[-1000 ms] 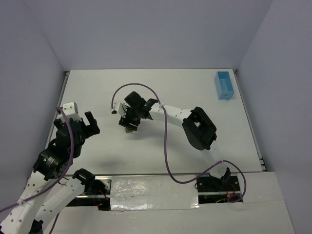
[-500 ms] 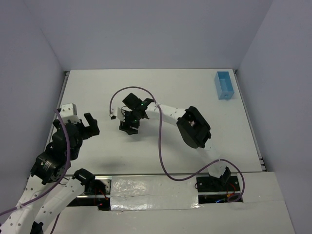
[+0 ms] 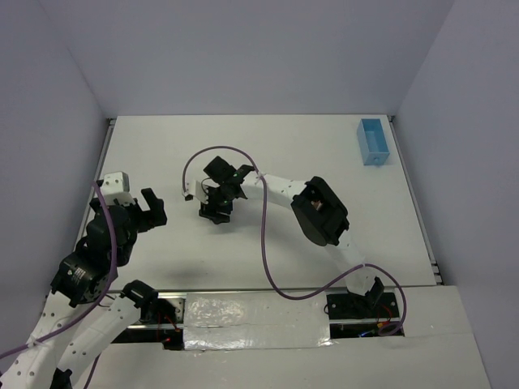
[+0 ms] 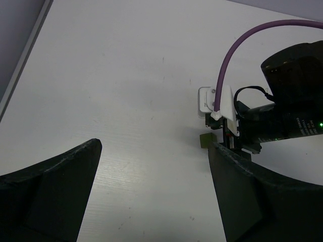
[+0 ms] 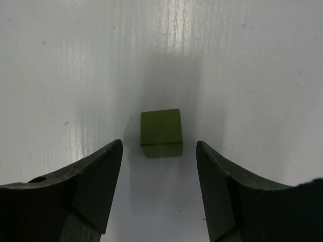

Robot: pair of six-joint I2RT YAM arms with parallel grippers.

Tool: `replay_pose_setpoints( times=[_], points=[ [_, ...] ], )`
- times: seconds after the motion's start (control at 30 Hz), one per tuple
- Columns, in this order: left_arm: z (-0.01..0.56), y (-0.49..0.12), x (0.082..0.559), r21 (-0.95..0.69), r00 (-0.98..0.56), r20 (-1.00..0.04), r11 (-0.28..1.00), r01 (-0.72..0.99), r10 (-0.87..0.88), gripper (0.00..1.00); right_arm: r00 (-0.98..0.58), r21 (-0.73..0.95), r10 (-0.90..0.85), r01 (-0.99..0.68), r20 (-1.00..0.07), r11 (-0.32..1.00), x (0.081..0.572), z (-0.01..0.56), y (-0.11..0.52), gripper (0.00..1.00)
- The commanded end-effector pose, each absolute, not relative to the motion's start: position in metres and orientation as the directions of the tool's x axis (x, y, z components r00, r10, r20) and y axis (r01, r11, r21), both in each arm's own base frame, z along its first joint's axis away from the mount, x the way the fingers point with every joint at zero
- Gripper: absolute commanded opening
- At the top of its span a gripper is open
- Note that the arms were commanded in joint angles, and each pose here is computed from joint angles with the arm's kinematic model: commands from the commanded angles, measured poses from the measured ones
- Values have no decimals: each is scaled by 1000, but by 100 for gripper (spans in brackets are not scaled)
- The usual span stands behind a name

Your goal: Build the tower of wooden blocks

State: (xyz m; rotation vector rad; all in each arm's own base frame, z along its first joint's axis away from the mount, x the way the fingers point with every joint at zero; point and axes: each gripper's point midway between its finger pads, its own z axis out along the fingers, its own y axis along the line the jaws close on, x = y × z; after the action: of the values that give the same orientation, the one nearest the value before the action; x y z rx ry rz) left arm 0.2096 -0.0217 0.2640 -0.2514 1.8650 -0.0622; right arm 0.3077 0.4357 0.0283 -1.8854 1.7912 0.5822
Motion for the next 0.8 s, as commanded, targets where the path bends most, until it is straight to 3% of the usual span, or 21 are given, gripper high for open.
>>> replay_pose_setpoints(
  times=[0.0, 0.2, 0.37, 0.77],
  points=[
    [277, -23, 212, -188, -233, -949, 975, -120, -212, 99, 89, -84, -765, -995, -638, -45, 316, 41, 445, 67],
    [277, -24, 212, -188, -234, -949, 976, -113, -211, 100, 98, -102, -769, -994, -632, -42, 322, 37, 447, 61],
    [277, -25, 212, -190, -233, -949, 976, -108, -211, 99, 95, -97, -772, -994, -628, -43, 323, 36, 448, 46],
    [278, -26, 212, -192, -233, -950, 976, -99, -210, 99, 66, -87, -742, -996, -667, -11, 321, 51, 452, 28]
  ],
)
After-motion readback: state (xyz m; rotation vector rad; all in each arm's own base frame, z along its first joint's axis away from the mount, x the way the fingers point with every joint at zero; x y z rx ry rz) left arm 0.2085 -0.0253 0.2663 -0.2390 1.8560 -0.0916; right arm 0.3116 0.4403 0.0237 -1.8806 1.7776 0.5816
